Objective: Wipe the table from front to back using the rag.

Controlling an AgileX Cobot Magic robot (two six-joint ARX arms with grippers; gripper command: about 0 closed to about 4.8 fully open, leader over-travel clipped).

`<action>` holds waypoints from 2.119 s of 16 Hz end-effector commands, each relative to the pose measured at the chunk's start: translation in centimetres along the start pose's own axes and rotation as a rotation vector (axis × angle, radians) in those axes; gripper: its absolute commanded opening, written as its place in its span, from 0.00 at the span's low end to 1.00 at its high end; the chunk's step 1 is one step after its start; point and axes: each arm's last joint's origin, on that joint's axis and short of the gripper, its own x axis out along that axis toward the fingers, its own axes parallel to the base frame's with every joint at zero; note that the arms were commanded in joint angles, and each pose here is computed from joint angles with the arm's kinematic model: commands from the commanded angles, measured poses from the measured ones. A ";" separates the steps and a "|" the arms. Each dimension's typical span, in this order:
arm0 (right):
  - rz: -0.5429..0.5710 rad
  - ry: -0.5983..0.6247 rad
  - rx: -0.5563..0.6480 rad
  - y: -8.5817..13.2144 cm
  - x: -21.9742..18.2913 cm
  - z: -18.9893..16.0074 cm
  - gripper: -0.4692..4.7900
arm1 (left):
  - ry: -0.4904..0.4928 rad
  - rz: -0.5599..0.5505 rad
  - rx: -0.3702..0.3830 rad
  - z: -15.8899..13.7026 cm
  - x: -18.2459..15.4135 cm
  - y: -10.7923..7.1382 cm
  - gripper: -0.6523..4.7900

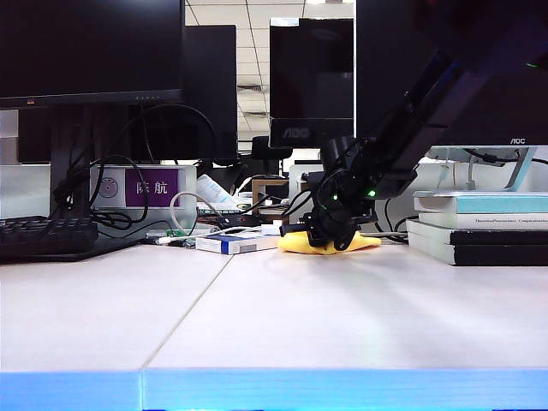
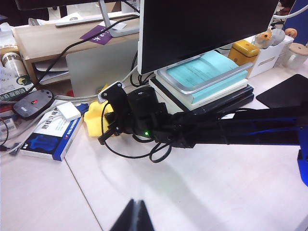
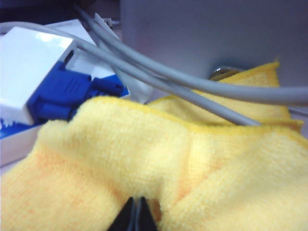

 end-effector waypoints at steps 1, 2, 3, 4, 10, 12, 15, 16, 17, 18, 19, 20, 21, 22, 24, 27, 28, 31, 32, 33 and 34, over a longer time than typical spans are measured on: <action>-0.043 0.010 0.000 -0.3 0.2 -0.4 0.08 | -0.016 -0.007 0.002 0.3 -0.2 -0.1 0.11; -0.049 0.000 0.002 -0.5 0.3 -0.5 0.08 | -0.016 -0.007 0.002 0.3 -0.2 -0.1 0.11; -0.058 0.000 0.005 -1.0 0.4 -0.5 0.08 | -0.016 -0.007 0.002 0.3 -0.2 -0.1 0.11; -0.051 -0.030 -0.006 -1.3 0.7 0.5 0.08 | -0.012 -0.007 0.002 0.2 -0.1 0.0 0.11; 0.031 0.107 -0.041 -0.8 1.5 -0.2 0.08 | -0.008 -0.007 0.002 0.2 0.0 0.0 0.11; 0.034 0.180 -0.052 -0.5 1.3 -0.8 0.08 | -0.009 -0.007 0.002 0.2 0.0 0.0 0.11; 0.060 0.196 -0.067 0.9 0.5 0.1 0.08 | -0.008 -0.017 0.001 0.2 0.0 -0.1 0.11; 0.072 0.197 -0.074 1.6 -0.2 1.1 0.08 | -0.008 -0.018 0.001 0.2 0.0 -0.1 0.11; 0.079 0.220 -0.075 1.9 -0.9 1.8 0.08 | -0.008 -0.026 0.001 0.2 0.0 -0.1 0.11; 0.078 0.235 -0.063 1.9 -1.0 1.9 0.08 | -0.008 -0.032 0.001 0.2 0.0 -0.1 0.11; 0.076 0.257 -0.048 1.9 -1.2 1.8 0.08 | -0.007 -0.044 0.001 0.2 0.0 -0.2 0.11; 0.073 0.310 -0.036 1.7 -1.5 1.6 0.08 | -0.007 -0.044 0.001 0.2 0.0 -0.2 0.11; 0.079 0.364 -0.040 1.7 -1.8 1.4 0.08 | -0.007 -0.053 0.001 0.2 -0.1 -0.2 0.11; 0.084 0.413 -0.045 1.7 -2.2 1.2 0.08 | -0.005 -0.069 0.001 0.2 -0.1 -0.2 0.11; 0.087 0.468 -0.050 1.6 -3.0 1.6 0.08 | -0.003 -0.070 0.001 0.2 -0.1 -0.2 0.11; 0.114 0.505 -0.048 1.5 -3.9 2.2 0.08 | -0.005 -0.070 0.001 0.2 -0.1 -0.2 0.11; 0.124 0.524 -0.047 1.5 -4.1 2.1 0.08 | -0.004 -0.070 0.001 0.2 -0.1 -0.2 0.11; 0.198 0.676 -0.037 1.8 -5.0 1.0 0.08 | -0.012 -0.070 0.002 0.3 -0.1 -0.2 0.11; 0.204 0.717 -0.037 1.8 -5.3 0.7 0.08 | -0.020 -0.071 0.003 0.3 -0.1 -0.2 0.11; 0.205 0.734 -0.038 1.7 -5.5 0.8 0.08 | -0.022 -0.071 0.003 0.4 -0.1 -0.2 0.11; 0.205 0.748 -0.038 1.7 -5.7 0.8 0.08 | -0.025 -0.071 0.003 0.4 -0.1 -0.2 0.11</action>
